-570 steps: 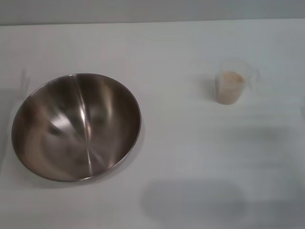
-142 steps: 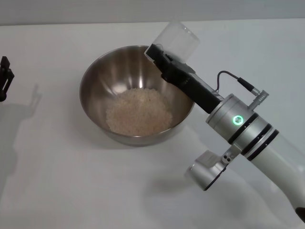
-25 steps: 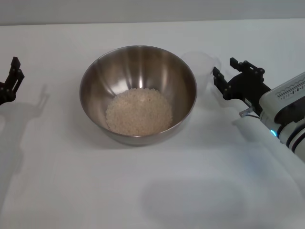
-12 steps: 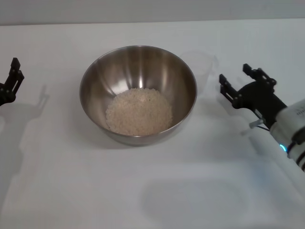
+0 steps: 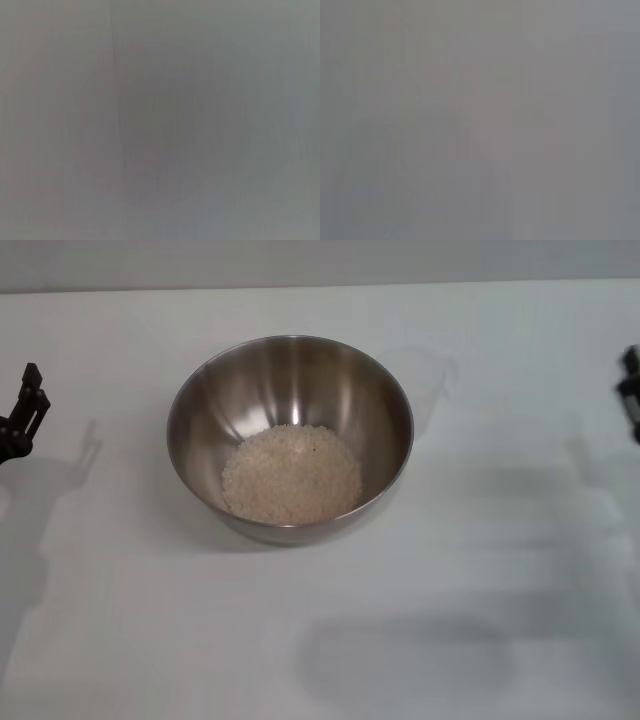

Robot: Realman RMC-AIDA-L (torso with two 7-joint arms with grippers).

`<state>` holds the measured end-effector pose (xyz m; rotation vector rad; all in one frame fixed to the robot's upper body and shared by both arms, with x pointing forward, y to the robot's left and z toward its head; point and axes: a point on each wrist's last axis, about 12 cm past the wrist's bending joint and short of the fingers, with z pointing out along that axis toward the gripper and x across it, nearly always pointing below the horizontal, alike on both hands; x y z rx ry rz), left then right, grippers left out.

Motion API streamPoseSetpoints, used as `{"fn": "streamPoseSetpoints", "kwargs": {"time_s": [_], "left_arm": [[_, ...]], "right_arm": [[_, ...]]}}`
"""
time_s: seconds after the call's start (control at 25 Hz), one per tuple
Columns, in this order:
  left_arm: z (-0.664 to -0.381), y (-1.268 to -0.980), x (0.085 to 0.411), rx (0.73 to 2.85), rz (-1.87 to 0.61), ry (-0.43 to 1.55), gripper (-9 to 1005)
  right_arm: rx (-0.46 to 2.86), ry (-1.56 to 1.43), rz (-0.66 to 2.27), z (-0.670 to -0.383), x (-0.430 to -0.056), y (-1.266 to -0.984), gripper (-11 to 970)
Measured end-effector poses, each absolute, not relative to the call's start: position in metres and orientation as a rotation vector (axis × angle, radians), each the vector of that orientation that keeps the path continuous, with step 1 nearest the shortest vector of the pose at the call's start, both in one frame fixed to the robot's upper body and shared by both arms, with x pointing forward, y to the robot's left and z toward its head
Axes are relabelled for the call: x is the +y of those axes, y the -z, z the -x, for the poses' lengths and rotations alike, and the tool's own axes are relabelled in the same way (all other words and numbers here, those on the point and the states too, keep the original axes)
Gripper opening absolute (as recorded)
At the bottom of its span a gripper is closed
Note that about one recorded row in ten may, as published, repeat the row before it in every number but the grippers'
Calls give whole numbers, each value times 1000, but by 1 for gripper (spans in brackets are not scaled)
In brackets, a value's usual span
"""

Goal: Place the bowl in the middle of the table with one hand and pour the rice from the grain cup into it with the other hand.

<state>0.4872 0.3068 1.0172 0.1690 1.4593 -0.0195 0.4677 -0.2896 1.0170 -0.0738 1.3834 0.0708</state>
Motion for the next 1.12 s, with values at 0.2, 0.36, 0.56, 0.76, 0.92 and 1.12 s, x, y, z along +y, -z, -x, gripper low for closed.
{"fn": "streamPoseSetpoints", "kwargs": {"time_s": [0.2, 0.36, 0.56, 0.76, 0.92, 1.12], "left_arm": [[-487, -1017, 307, 1459, -169, 19, 802], [-487, -1017, 307, 1459, -168, 19, 802], [-487, -1018, 307, 1457, -168, 19, 802], [-487, -1017, 310, 1457, -151, 9, 802], [-485, -1015, 313, 1473, -127, -5, 802], [-479, -1013, 316, 1483, -110, -15, 802]], "right_arm": [[1319, 1, -105, -453, -313, -1021, 687], [1320, -8, -109, -451, -319, -1021, 688], [1322, -12, -95, -450, -316, -1020, 750], [1322, 21, -69, -450, -314, -1020, 839], [1323, 35, -48, -449, -313, -1020, 836], [1299, 40, -47, -445, -314, -1022, 834]]}}
